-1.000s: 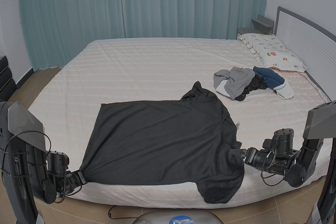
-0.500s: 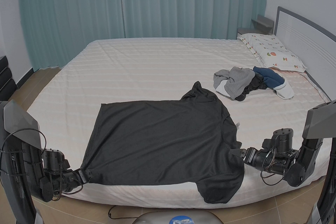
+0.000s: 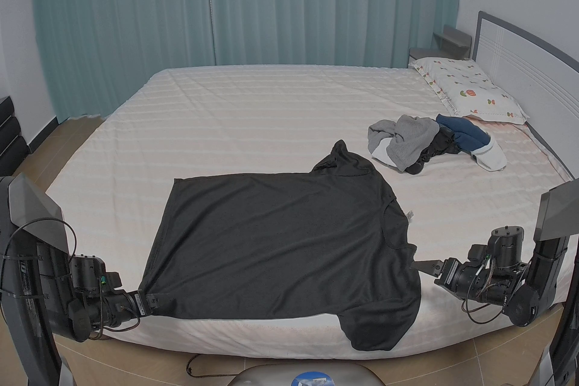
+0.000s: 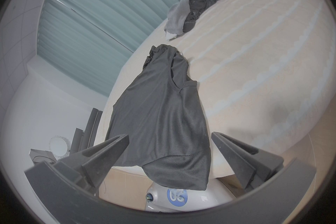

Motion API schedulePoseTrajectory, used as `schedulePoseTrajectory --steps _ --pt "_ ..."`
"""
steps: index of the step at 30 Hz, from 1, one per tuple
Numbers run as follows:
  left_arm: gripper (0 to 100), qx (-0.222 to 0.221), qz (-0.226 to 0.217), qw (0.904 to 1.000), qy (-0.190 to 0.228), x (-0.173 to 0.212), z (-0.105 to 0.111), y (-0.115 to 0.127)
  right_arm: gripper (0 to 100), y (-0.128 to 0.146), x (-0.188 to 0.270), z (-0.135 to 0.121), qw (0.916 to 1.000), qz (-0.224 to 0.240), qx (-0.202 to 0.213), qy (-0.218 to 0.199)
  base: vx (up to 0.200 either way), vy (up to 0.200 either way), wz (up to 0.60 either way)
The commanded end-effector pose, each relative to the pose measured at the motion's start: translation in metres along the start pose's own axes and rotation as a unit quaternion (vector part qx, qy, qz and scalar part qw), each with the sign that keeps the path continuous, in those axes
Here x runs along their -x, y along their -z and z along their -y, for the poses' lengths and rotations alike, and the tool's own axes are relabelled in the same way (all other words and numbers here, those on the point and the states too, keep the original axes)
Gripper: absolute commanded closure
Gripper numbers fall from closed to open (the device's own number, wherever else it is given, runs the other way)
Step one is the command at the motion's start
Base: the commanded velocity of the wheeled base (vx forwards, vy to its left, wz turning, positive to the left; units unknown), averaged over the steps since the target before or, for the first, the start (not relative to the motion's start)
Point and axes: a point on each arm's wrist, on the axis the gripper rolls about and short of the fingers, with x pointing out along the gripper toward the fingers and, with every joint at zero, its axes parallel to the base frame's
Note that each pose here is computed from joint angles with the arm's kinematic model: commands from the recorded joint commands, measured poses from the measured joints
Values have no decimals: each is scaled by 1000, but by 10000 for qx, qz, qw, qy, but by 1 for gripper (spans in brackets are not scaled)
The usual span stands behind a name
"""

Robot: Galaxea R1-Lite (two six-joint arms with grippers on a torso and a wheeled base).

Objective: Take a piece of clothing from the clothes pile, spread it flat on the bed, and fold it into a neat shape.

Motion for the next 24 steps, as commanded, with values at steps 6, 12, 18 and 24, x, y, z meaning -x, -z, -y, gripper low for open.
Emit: schedulePoseTrajectory --steps 6,12,18,24 --pt "0 89 -132 9999 -54 -4 -4 6 0 10 -1 11 9999 -113 -58 73 0 0 0" --pt "100 118 -96 9999 -74 -1 -5 5 0 10 0 9 10000 -73 -26 24 0 0 0" --pt "100 231 1 9995 -238 6 -10 3 0 9 4 10 10000 36 20 63 0 0 0" --pt "100 293 95 9992 -246 19 -9 2 0 14 -3 15 9998 -101 77 168 0 0 0"
